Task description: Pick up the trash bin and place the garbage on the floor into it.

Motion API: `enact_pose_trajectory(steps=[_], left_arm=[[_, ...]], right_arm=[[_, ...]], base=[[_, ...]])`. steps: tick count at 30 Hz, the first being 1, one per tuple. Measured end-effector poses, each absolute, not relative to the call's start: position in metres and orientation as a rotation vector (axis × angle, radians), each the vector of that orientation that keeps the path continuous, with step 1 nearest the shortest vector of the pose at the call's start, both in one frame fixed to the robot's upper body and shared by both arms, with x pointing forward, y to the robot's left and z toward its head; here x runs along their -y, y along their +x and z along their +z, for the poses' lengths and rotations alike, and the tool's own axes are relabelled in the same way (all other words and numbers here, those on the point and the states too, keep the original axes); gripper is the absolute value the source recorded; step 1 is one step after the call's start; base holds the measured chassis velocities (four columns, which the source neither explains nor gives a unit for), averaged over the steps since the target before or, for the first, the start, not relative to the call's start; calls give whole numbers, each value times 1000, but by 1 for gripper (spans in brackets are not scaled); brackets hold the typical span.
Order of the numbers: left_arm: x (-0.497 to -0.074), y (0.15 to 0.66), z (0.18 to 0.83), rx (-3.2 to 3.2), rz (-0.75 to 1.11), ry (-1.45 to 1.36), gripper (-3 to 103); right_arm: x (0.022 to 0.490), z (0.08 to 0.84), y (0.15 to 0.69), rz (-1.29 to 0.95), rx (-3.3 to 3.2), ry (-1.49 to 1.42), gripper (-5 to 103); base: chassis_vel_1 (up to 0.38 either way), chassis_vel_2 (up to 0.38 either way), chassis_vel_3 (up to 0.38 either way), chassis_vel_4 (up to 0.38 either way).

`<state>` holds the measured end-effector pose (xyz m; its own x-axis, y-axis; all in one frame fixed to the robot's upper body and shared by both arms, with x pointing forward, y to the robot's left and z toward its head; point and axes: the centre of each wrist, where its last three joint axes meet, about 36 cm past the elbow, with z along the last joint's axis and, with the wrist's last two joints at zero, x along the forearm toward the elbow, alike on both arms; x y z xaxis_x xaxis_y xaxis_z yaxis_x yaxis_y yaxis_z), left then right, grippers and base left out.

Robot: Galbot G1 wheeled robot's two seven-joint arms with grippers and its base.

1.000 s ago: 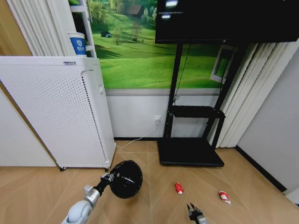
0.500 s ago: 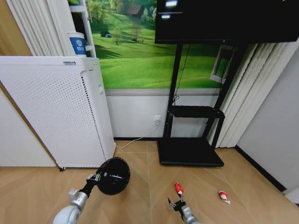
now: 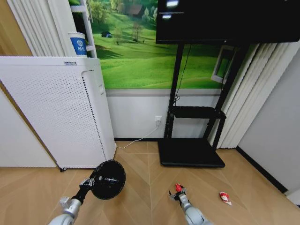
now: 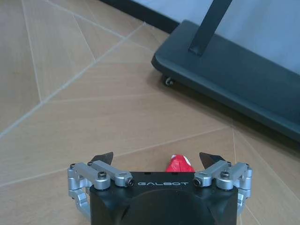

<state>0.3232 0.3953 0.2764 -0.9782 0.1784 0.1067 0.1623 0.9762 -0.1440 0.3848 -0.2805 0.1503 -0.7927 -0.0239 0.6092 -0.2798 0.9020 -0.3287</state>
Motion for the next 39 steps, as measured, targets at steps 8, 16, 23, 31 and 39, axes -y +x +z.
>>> enact_pose_trajectory(steps=[8, 16, 23, 31, 39], left_arm=[[-387, 322, 269, 2992, 217, -286, 6], [-383, 323, 266, 2983, 223, -307, 6], [-379, 322, 262, 2975, 231, -316, 6], [-378, 323, 262, 2977, 234, -318, 6], [-378, 321, 261, 2985, 246, -306, 6]], right_arm=[[266, 136, 397, 535, 2396, 188, 100], [261, 132, 415, 535, 2386, 142, 100], [273, 127, 434, 555, 2361, 54, 100], [288, 123, 443, 573, 2331, 5, 100], [291, 118, 446, 579, 2276, -4, 100]], base=[[0, 0, 0, 0], [0, 0, 0, 0], [0, 0, 0, 0], [0, 0, 0, 0], [0, 0, 0, 0]])
